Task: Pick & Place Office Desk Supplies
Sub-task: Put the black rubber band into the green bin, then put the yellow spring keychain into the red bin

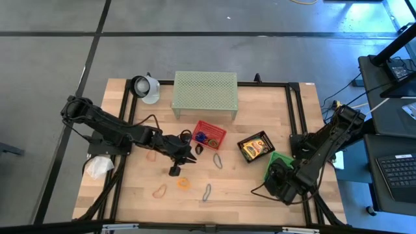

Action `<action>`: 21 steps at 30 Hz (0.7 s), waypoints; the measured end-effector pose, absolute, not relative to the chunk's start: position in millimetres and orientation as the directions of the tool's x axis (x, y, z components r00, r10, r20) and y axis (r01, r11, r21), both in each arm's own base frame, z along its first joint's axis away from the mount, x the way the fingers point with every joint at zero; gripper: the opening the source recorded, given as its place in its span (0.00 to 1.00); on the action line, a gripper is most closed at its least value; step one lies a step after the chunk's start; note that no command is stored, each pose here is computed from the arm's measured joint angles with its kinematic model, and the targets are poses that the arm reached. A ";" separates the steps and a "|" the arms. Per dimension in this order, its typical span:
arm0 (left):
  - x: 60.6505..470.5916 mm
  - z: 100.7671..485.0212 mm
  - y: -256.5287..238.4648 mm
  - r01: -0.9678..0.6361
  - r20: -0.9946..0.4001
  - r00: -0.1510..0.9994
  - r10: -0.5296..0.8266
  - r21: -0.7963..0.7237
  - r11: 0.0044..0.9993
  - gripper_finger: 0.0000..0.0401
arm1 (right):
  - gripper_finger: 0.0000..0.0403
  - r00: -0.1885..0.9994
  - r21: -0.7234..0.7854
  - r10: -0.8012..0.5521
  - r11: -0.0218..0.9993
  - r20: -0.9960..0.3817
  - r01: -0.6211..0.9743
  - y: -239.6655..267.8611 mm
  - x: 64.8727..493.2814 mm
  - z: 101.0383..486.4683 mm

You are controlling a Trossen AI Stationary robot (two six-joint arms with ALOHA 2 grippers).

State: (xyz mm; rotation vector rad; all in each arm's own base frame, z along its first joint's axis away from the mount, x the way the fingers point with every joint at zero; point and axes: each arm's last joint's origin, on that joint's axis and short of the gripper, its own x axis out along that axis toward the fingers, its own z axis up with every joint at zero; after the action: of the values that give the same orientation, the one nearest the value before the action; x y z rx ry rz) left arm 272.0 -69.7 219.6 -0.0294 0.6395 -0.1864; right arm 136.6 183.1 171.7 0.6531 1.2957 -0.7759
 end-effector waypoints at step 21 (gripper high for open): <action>264.9 235.5 -68.5 0.135 -0.688 0.703 -0.178 -0.117 0.984 0.11 | 0.36 0.158 0.007 -0.199 0.602 -0.967 0.799 191.3 145.3 212.8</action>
State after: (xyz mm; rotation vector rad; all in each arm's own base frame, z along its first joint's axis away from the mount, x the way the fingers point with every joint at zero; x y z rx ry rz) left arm 264.9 -68.5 235.5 -0.0591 0.7715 -0.1739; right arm 145.3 191.3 212.8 0.6101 1.2108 -0.7800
